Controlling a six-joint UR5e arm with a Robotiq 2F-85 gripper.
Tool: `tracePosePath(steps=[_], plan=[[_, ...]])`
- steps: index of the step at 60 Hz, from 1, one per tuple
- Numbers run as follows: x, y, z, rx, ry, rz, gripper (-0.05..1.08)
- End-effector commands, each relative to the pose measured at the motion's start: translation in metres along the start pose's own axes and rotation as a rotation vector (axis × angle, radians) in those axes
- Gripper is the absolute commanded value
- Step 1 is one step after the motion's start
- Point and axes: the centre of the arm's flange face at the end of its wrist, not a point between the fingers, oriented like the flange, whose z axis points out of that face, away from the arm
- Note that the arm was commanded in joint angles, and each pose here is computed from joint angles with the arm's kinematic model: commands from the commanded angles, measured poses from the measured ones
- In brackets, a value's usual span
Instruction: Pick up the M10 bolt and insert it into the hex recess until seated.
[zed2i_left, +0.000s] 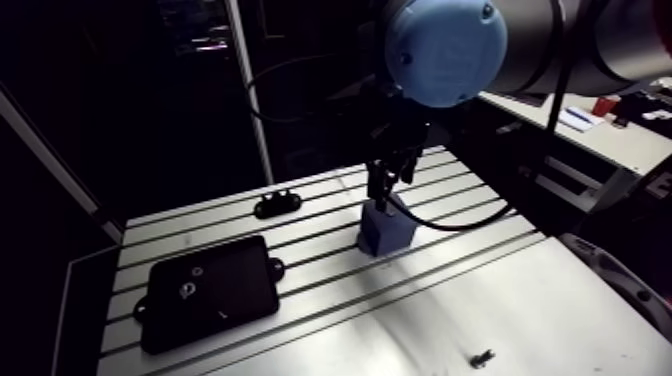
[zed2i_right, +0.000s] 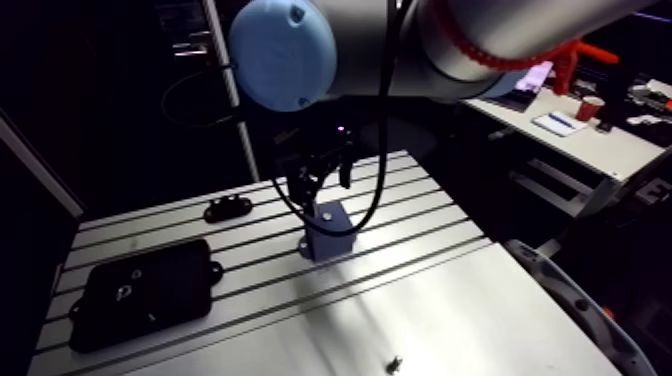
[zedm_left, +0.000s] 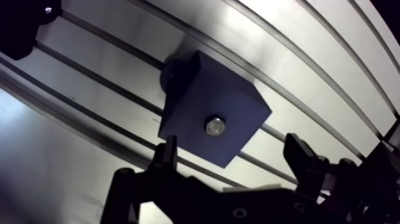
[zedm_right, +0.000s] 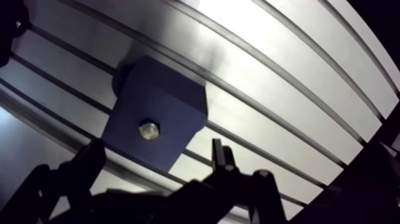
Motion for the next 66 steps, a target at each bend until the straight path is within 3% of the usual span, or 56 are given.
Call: tracePosePath(steps=[1, 5, 14, 23, 25, 28, 30, 34, 37, 40, 42, 55, 66], plan=[[0.0, 0.0, -0.015, 0.002, 0.005, 0.097, 0.02], [0.0, -0.002, -0.015, 0.015, -0.003, 0.161, 0.03], [-0.001, -0.002, -0.016, 0.012, -0.007, 0.282, 0.04], [-0.001, -0.001, -0.013, 0.016, -0.013, 0.424, 0.15], [-0.001, -0.001, -0.013, 0.017, -0.014, 0.451, 0.2], [-0.001, -0.002, -0.012, 0.021, -0.014, 0.508, 0.36], [-0.001, -0.002, -0.012, 0.021, -0.014, 0.508, 0.36], [0.0, -0.003, -0.012, 0.027, -0.01, 0.519, 0.47], [0.001, -0.003, -0.011, 0.035, -0.005, 0.521, 0.65], [0.002, -0.003, -0.011, 0.038, -0.001, 0.523, 0.71], [0.002, -0.003, -0.012, 0.039, 0.001, 0.53, 0.84], [0.003, -0.003, -0.007, 0.046, -0.008, 0.531, 0.93], [0.004, -0.008, 0.0, 0.068, -0.026, 0.518, 0.96]])
